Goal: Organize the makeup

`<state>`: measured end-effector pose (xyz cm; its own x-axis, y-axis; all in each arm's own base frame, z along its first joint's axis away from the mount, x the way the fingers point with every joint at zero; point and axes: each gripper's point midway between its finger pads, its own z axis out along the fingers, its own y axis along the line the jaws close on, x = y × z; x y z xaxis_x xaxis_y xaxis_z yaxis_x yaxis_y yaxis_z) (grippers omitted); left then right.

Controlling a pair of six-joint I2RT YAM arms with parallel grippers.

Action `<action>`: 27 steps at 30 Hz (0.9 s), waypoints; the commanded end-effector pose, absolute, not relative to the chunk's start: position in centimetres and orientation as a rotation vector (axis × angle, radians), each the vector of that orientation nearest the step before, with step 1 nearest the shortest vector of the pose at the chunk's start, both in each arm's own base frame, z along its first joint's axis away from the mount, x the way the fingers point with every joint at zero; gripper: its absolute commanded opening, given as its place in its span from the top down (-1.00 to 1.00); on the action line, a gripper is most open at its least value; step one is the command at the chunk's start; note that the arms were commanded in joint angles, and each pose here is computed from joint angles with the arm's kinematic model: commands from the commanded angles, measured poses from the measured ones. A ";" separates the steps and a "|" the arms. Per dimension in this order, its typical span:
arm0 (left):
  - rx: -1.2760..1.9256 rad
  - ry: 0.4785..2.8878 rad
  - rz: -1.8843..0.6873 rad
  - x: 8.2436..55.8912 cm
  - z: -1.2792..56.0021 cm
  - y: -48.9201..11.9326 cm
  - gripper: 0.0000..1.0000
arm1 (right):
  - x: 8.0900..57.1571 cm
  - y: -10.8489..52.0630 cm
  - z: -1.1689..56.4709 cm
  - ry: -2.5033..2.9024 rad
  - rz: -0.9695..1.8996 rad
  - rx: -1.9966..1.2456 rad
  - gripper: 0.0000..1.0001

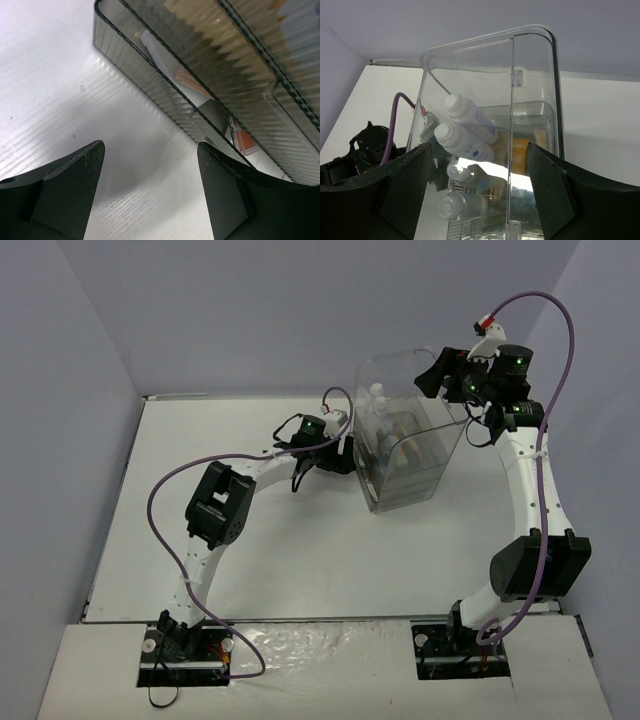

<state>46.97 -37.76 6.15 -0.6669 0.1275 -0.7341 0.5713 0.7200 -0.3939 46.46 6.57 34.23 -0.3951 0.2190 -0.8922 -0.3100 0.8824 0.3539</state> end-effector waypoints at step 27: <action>0.374 2.012 -0.845 49.7 13.4 -40.7 -0.45 | 45.4 7.1 32.9 1.943 0.585 -0.052 -0.59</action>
